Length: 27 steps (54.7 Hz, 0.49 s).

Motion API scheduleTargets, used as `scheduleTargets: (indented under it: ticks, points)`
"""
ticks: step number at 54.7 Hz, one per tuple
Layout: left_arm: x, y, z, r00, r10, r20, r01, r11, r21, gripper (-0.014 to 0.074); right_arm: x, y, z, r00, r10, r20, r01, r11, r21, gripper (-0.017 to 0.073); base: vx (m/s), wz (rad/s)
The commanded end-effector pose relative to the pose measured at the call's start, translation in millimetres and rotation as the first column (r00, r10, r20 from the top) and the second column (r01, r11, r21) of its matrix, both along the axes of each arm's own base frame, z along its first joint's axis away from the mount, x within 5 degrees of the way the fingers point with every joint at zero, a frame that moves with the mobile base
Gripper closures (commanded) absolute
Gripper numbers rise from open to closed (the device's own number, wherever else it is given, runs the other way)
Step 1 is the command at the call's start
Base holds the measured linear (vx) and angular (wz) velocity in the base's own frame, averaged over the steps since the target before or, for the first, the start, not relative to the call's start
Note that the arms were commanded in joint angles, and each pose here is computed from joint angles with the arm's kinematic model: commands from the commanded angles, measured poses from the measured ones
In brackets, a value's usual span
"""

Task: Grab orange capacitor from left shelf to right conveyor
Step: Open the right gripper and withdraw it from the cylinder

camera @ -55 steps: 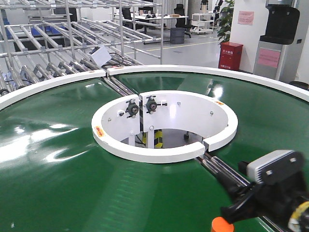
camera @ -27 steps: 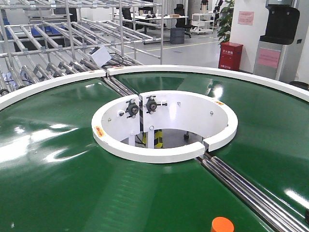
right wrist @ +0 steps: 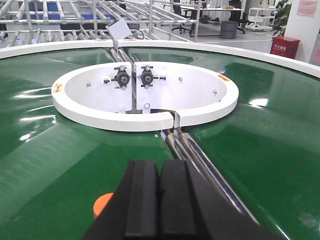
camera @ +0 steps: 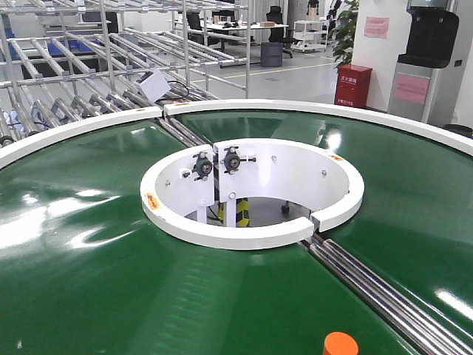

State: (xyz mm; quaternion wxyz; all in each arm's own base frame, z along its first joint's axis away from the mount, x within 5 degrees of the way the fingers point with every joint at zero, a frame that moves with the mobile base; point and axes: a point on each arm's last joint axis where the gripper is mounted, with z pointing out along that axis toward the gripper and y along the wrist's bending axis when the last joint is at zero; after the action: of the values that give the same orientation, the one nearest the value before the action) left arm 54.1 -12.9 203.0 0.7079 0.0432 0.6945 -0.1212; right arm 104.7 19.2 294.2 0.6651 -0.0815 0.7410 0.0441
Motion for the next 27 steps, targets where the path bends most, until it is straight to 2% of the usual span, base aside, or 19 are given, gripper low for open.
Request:
scheduleTargets:
  ticks: [1,7,10,20,27]
  points:
    - [-2.6,0.6,17.6,0.994,-0.003,0.109,0.007,0.999,-0.036,0.06,0.1,2.2,13.2,0.996,0.023,0.086,-0.024,1.0,0.02,0.057,0.0,0.0]
    - [-2.6,0.6,17.6,0.994,-0.003,0.109,0.007,0.999,-0.036,0.06,-7.2,0.2,0.9,0.996,0.02,0.086,-0.021,1.0,0.011,0.057,0.0,0.0]
    - [-2.6,0.6,17.6,0.994,-0.003,0.109,0.007,0.999,-0.036,0.06,-11.8,-1.8,-11.7,0.997,0.007,0.072,-0.009,0.999,0.031,0.057,0.0,0.0]
    - [-2.6,0.6,17.6,0.994,-0.003,0.109,0.007,0.999,-0.036,0.06,-30.3,-14.1,-56.9,0.988,-0.106,0.11,0.106,0.994,0.011,0.057,0.0,0.0]
    - [-2.6,0.6,17.6,0.994,-0.003,0.109,0.007,0.999,-0.036,0.06,-42.0,-18.3,-81.3,0.965,-0.166,0.201,0.163,0.986,0.034,0.057,0.0,0.0]
